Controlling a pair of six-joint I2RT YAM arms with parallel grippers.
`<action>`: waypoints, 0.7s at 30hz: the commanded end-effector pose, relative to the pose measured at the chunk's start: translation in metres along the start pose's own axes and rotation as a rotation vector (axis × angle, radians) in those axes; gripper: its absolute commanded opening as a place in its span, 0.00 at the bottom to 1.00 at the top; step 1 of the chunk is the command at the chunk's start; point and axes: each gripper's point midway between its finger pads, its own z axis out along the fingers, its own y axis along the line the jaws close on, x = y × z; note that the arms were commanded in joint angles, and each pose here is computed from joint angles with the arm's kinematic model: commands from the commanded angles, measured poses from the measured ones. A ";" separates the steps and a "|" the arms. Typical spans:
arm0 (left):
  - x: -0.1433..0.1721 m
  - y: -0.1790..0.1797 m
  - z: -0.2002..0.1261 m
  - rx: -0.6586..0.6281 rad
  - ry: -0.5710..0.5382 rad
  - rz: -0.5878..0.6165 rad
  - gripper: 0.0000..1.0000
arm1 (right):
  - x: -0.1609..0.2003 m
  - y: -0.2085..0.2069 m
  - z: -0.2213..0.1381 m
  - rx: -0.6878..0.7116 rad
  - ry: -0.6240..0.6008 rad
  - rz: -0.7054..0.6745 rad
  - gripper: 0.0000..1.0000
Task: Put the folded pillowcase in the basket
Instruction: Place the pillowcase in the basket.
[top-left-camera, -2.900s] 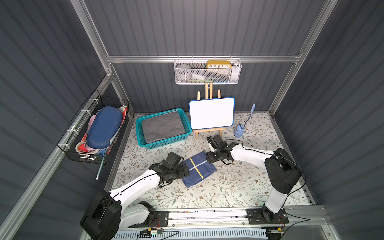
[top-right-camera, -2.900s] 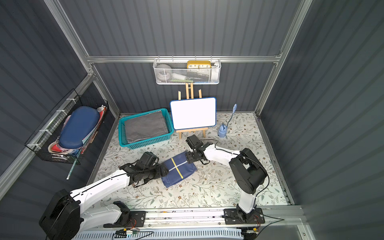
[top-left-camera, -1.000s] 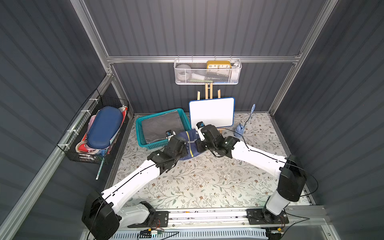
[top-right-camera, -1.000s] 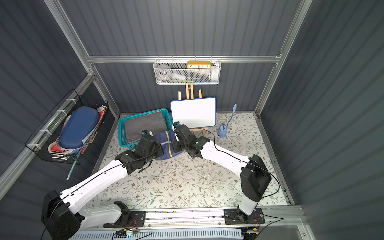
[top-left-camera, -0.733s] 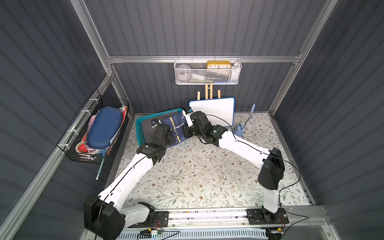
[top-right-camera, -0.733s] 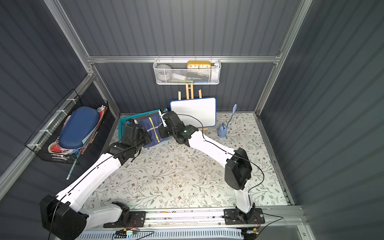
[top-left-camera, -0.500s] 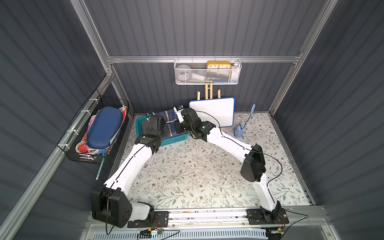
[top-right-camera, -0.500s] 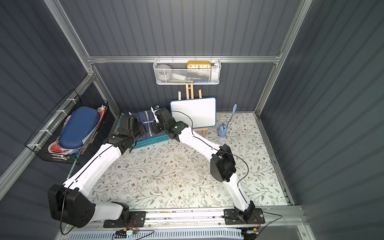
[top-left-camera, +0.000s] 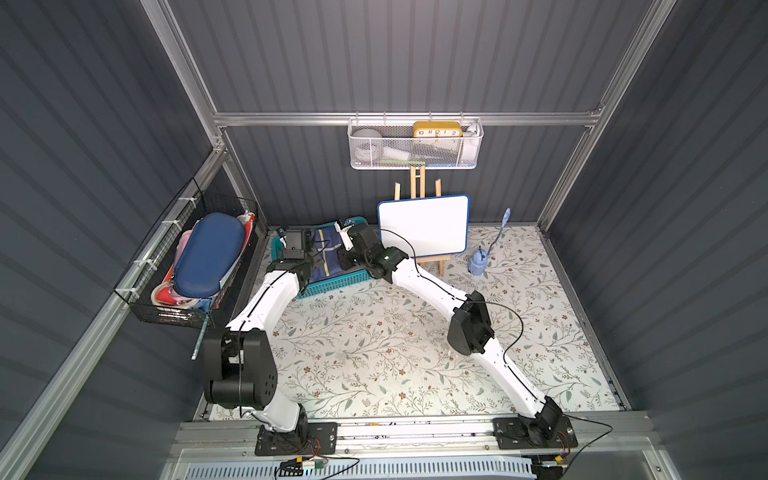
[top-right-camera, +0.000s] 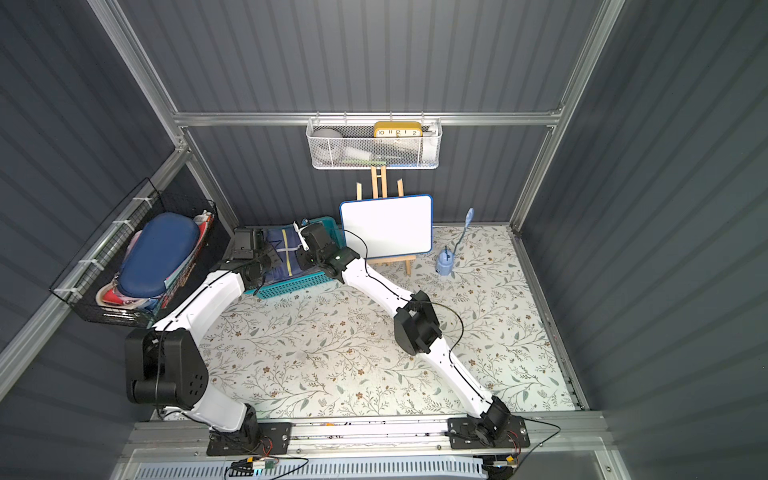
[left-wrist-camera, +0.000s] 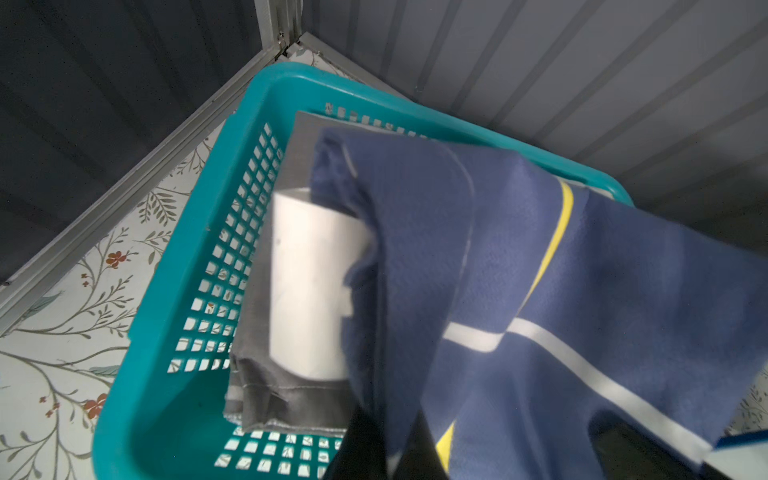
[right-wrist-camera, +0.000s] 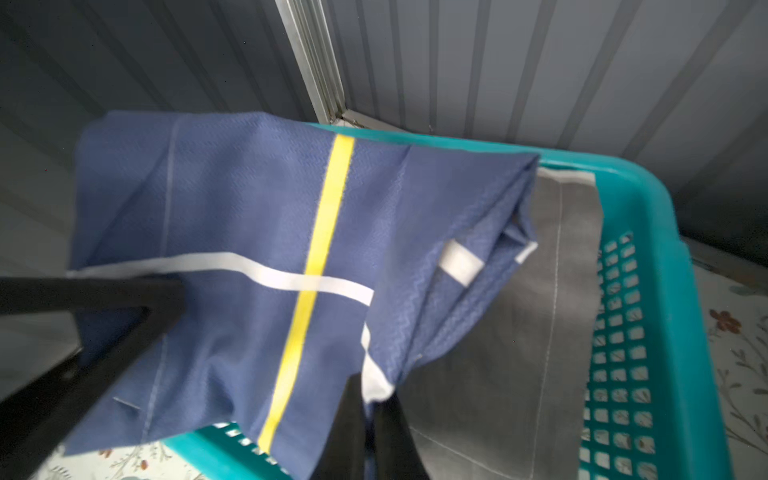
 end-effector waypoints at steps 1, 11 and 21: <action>-0.008 -0.003 0.012 0.031 -0.004 -0.016 0.00 | 0.003 -0.009 0.005 0.004 0.004 0.025 0.00; 0.015 0.015 0.040 -0.019 0.063 -0.056 0.11 | 0.021 -0.044 0.023 0.092 0.018 0.045 0.07; -0.021 0.031 -0.003 -0.088 -0.072 -0.114 0.56 | -0.023 -0.037 -0.006 0.093 -0.061 0.011 0.46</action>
